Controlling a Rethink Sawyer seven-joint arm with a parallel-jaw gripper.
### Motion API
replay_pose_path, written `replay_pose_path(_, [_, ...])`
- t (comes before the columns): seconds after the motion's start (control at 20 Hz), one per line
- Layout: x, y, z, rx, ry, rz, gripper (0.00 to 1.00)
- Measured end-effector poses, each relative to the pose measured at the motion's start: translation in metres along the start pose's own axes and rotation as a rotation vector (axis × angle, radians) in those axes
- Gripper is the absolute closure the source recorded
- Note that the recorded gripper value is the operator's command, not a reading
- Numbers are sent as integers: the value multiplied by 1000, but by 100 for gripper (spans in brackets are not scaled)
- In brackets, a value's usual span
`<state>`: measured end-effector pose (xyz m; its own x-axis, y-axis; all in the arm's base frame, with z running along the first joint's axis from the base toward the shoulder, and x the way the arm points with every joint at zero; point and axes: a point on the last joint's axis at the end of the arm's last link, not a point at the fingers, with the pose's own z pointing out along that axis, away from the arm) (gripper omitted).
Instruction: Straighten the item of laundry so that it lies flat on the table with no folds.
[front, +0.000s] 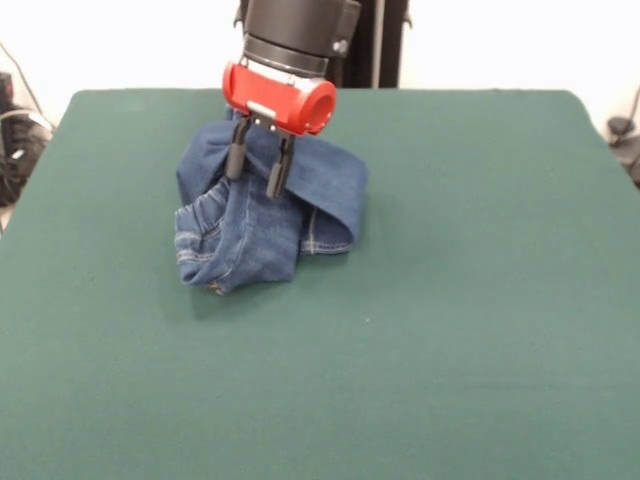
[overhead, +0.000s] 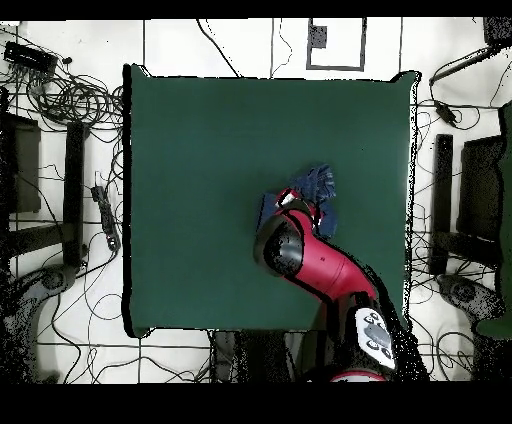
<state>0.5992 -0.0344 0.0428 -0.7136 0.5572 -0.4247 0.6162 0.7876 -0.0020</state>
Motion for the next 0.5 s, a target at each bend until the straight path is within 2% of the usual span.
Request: replay_pose_path(0.5, [-6,-13,3,17,-2,16,0])
